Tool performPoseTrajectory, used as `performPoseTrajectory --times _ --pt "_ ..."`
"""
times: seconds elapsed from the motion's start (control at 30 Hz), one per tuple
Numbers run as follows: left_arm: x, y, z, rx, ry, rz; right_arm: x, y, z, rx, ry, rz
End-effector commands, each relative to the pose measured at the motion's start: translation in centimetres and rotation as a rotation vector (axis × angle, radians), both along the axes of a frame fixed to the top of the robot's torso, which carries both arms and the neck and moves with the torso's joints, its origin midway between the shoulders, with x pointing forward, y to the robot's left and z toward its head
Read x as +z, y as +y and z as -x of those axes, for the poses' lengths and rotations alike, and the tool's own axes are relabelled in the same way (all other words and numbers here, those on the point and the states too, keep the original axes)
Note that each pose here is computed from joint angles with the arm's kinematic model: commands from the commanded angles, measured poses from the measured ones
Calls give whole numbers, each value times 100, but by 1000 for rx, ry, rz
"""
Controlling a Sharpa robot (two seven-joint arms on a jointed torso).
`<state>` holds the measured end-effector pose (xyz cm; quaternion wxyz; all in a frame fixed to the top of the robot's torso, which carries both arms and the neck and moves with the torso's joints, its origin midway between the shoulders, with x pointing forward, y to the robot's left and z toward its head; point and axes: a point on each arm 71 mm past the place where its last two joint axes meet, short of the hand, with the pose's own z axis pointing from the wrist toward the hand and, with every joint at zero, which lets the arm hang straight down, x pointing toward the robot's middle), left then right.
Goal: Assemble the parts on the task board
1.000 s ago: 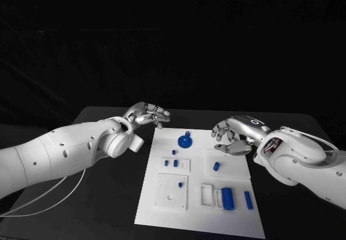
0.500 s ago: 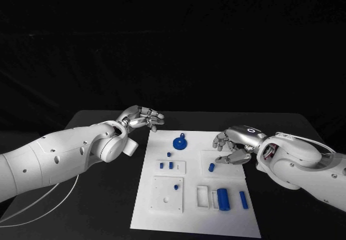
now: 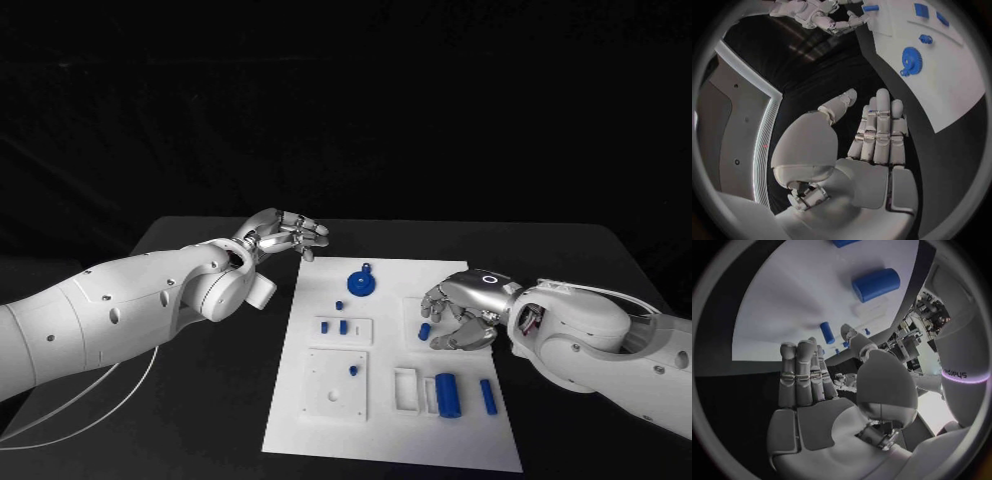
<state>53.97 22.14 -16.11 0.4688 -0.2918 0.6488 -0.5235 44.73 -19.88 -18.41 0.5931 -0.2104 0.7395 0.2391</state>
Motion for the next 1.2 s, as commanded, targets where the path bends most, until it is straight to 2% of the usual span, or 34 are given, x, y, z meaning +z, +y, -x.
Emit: performPoseTrajectory --times 0.03,0.6,1.2 --pt "9 -21 6 -16 -2 14 -33 51 26 24 3 41" --pt "8 -6 7 -14 -1 13 -80 185 43 53 -15 41" --pt "7 5 8 -12 0 12 -97 245 53 56 -64 60"
